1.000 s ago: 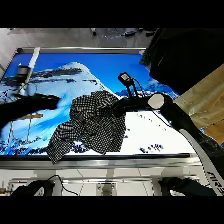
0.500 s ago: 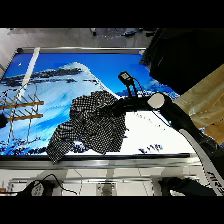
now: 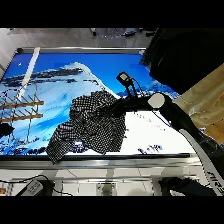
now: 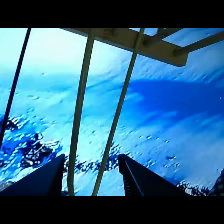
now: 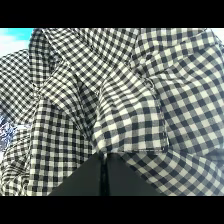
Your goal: Fold the clothes and pants, and hang the long-sleeved shirts on hangers.
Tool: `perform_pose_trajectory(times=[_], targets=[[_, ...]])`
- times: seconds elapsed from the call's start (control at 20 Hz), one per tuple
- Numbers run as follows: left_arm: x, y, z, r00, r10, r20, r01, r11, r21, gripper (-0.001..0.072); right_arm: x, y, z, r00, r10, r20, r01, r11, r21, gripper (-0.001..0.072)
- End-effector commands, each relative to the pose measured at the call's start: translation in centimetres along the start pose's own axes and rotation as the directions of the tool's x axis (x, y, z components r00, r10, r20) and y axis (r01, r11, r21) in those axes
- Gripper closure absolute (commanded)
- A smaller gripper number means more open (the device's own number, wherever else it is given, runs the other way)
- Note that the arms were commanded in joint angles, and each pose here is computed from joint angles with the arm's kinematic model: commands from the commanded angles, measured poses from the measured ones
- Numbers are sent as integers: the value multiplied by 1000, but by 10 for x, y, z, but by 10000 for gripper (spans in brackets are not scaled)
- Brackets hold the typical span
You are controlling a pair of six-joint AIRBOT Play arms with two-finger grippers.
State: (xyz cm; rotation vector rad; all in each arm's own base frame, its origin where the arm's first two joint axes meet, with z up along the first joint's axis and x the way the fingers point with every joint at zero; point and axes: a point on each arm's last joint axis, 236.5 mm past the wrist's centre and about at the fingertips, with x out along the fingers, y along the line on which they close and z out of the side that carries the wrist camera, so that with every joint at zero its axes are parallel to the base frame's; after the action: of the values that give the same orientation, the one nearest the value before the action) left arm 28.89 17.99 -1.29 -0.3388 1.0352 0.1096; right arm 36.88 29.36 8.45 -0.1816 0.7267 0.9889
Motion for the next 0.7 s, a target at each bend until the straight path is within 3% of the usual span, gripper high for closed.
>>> perform_pose_trajectory(times=[0.0, 0.15, 0.25, 0.35, 0.4, 0.65], targets=[[24, 0, -1, 998, -65, -6, 65, 998, 1, 285, 0, 0, 1, 1000, -2, 2, 2, 1000, -15, 669], [37, 7, -4, 998, -60, -18, 60, 998, -19, 296, 0, -4, 4, 1000, -16, 16, 17, 1000, -14, 669], [41, 13, -3, 999, -47, -13, 47, 999, -17, 540, 0, -5, 5, 1000, -20, 20, 20, 1000, -14, 669], [42, 18, 2, 1000, -24, 6, 24, 1000, 2, 574, 0, -4, 4, 1000, -18, 18, 18, 1000, -13, 670], [42, 21, 3, 1000, -15, 13, 15, 1000, 6, 675, 0, -4, 4, 1000, -18, 18, 18, 1000, -13, 669], [14, 4, 15, 999, -29, 45, 27, 998, 57, 670, 0, -4, 5, 1000, -18, 20, 18, 1000, -11, 669]])
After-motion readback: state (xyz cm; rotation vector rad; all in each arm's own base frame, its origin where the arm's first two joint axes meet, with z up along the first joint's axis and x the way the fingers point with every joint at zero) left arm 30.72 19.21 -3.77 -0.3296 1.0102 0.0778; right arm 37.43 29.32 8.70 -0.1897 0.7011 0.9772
